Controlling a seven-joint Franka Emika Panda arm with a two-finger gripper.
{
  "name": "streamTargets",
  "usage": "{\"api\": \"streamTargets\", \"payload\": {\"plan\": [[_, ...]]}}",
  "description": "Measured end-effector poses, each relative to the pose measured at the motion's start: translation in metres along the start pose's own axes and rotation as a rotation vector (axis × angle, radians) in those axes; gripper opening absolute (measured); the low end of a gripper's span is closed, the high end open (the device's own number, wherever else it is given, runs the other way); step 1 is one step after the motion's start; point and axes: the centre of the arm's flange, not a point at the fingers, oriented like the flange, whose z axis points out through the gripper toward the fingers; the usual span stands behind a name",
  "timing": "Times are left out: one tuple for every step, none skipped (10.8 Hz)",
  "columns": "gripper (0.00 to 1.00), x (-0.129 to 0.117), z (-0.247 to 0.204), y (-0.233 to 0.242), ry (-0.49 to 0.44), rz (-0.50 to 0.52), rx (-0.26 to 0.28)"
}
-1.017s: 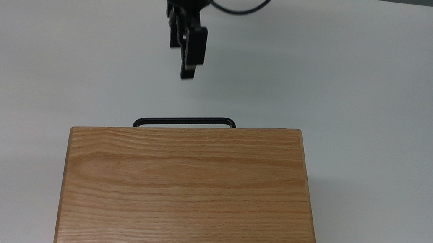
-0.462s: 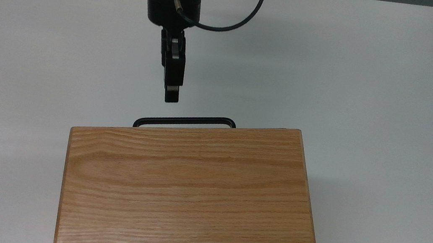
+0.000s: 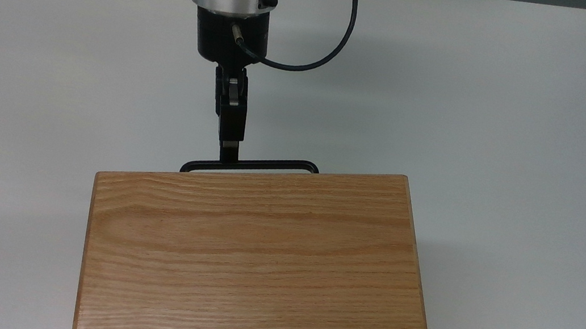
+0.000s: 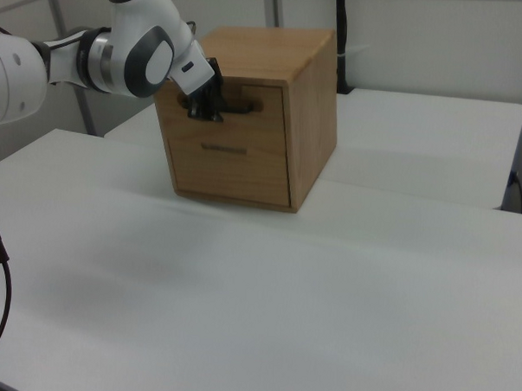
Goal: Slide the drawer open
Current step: 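Close the gripper around the black drawer handle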
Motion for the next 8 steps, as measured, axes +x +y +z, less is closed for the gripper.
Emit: {"api": "streamTargets", "payload": {"plan": [[0.32, 0.0006, 0.0003, -0.0016, 0.002, 0.009, 0.013], [0.31, 0.0007, 0.0011, -0.0021, 0.002, 0.014, 0.016], [0.31, 0.0009, 0.0016, -0.0023, 0.002, 0.016, 0.017], [0.31, 0.0010, 0.0020, -0.0026, 0.002, 0.016, 0.018], [0.31, 0.0012, 0.0023, -0.0028, 0.002, 0.017, 0.018], [0.32, 0.0017, 0.0028, -0.0033, 0.004, 0.017, 0.025], [0.32, 0.0034, 0.0056, -0.0034, 0.007, 0.021, 0.036], [0.32, 0.0076, 0.0100, -0.0023, 0.011, 0.039, 0.040]]}}
